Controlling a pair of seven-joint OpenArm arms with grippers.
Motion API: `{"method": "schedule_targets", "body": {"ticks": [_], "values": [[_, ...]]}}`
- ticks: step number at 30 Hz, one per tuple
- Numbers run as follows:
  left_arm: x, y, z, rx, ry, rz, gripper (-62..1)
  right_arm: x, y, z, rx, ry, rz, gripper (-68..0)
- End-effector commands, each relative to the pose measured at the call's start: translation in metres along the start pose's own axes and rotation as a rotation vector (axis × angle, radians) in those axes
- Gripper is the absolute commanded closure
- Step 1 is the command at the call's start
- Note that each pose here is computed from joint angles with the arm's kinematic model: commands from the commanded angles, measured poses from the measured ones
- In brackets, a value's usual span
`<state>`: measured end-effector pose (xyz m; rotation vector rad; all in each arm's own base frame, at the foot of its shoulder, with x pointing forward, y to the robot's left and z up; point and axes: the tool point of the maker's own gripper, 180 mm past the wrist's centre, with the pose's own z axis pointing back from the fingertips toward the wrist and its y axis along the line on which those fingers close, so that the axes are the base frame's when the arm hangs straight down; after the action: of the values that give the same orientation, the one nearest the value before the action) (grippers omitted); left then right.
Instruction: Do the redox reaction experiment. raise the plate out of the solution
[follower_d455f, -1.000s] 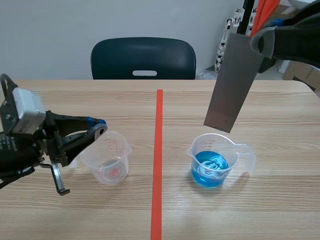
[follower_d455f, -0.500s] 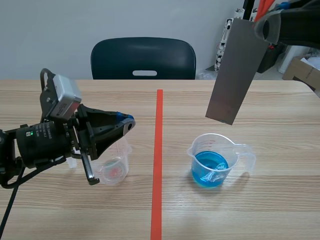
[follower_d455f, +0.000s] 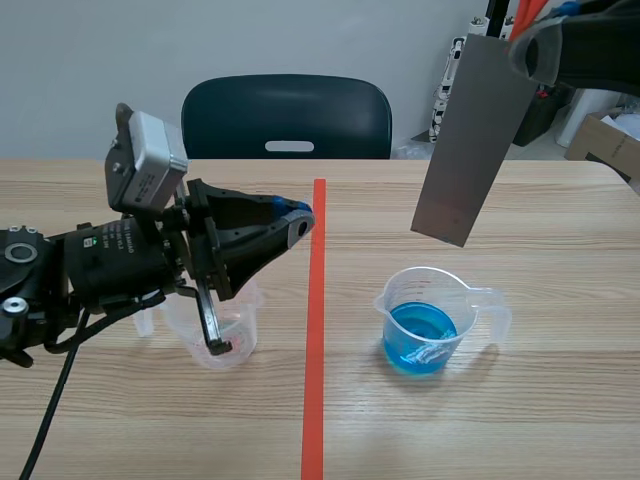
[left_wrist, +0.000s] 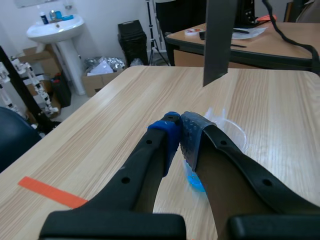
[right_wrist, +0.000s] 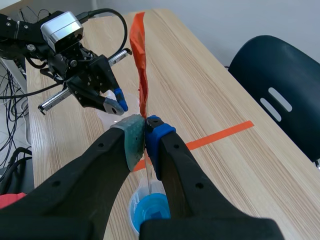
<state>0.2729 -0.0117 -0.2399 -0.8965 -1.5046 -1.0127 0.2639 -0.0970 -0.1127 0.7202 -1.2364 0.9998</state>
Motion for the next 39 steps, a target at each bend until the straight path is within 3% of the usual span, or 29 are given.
{"method": "schedule_targets", "body": {"ticks": [1,10,19,28,30,34,39], "values": [[0.007,-0.005,-0.005,-0.011,-0.035,0.007,-3.6,0.014,-0.004,0.001,-0.007,-0.032,0.029,-0.6],[0.005,-0.026,-0.033,-0.067,-0.034,0.036,-3.6,0.016,-0.004,0.001,-0.006,-0.039,0.029,-0.6],[0.014,-0.032,-0.057,-0.142,-0.027,-0.008,-3.6,0.016,-0.004,0.001,-0.006,-0.044,0.029,-0.6],[0.014,-0.035,-0.061,-0.156,-0.020,-0.015,-3.6,0.017,-0.004,0.001,-0.006,-0.047,0.029,-0.6],[0.012,-0.036,-0.058,-0.148,-0.023,0.011,-3.6,0.017,-0.004,0.001,-0.006,-0.047,0.029,-0.6],[0.007,-0.039,-0.048,-0.099,-0.043,0.119,-2.8,0.017,-0.004,0.001,-0.006,-0.047,0.029,-0.6],[0.001,-0.038,-0.041,-0.062,-0.039,0.156,-2.8,0.017,-0.004,0.001,-0.007,-0.049,0.026,-0.6]]}}
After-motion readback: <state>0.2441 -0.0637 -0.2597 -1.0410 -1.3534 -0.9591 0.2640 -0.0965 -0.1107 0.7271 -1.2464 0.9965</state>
